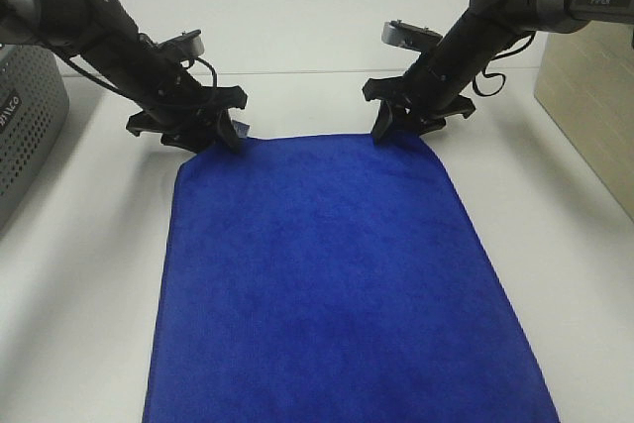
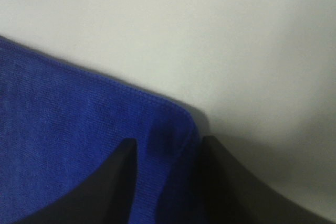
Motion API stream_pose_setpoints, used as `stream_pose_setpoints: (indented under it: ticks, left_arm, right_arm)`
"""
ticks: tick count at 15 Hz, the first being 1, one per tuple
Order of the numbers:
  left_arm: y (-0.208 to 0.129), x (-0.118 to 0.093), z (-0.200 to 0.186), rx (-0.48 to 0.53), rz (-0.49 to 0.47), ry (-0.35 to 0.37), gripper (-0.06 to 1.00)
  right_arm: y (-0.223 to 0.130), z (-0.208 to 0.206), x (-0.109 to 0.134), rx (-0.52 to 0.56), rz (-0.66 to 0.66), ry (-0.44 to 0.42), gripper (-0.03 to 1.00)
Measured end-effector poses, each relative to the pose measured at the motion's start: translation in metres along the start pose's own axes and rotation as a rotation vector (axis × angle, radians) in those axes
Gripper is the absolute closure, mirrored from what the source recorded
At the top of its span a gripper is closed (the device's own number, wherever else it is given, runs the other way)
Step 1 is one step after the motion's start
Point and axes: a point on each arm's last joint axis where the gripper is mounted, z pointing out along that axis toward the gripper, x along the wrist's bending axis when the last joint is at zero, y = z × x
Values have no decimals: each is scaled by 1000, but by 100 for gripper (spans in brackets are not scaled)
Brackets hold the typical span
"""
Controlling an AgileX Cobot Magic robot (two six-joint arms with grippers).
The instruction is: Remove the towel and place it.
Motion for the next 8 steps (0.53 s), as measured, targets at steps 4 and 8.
stream_pose_setpoints:
  ticks: [4,8]
  left_arm:
    - [0,0,0,0,50,0,91]
    - [0,0,0,0,83,0,94]
  right_arm:
    - [-2,1,-4,16,-25,-37,90]
    - [-2,0,-5,20,-40,-48,97]
